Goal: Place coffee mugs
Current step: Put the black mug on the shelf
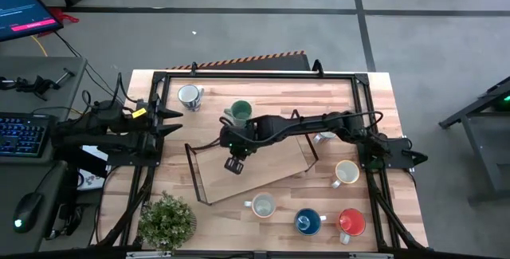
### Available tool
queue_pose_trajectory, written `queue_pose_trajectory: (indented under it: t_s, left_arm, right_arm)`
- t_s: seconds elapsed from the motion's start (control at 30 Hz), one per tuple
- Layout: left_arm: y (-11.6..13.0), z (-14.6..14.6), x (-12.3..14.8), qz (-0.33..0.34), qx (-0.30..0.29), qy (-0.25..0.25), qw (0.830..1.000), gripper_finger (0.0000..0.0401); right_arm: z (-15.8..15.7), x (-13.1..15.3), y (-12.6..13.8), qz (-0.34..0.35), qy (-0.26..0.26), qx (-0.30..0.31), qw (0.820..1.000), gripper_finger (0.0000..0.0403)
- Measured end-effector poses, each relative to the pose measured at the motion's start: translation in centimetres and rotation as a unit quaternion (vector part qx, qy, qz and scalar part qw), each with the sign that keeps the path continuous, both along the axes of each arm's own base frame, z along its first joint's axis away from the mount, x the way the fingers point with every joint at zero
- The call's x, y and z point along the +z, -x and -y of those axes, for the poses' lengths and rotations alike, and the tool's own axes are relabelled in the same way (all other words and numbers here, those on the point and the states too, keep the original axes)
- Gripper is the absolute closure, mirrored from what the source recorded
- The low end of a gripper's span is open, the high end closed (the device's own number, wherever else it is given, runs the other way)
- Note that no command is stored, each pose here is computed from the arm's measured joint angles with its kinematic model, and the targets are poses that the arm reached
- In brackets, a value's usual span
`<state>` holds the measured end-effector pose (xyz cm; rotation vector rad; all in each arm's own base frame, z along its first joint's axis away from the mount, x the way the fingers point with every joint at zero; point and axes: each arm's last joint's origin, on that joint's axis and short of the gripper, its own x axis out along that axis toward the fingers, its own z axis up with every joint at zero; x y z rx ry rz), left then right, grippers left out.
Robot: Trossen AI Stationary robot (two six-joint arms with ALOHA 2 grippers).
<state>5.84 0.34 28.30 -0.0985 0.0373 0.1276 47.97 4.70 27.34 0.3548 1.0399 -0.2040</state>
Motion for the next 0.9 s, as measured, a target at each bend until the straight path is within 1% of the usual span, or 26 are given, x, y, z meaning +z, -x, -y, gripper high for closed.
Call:
queue_pose_trajectory:
  t_s: [0.37,0.57,0.73,0.9]
  left_arm:
    - [0.0,0.0,-0.2,-0.010,0.000,0.000,1.000,0.0227]
    - [0.0,0.0,-0.2,-0.010,0.000,-0.001,1.000,0.0227]
    - [0.0,0.0,-0.2,-0.013,0.000,-0.001,1.000,0.0227]
    - [0.0,0.0,-0.4,-0.023,0.001,-0.001,1.000,0.0227]
  right_arm:
    - [-0.6,-0.8,0.7,-0.048,-0.037,-0.068,0.996,0.0403]
    - [-1.0,-1.8,0.2,-0.055,-0.063,-0.082,0.993,0.0403]
    - [-1.0,-2.0,0.0,-0.053,-0.065,-0.084,0.993,0.0403]
    - [-1.0,-2.5,-0.1,-0.062,-0.079,-0.102,0.990,0.0403]
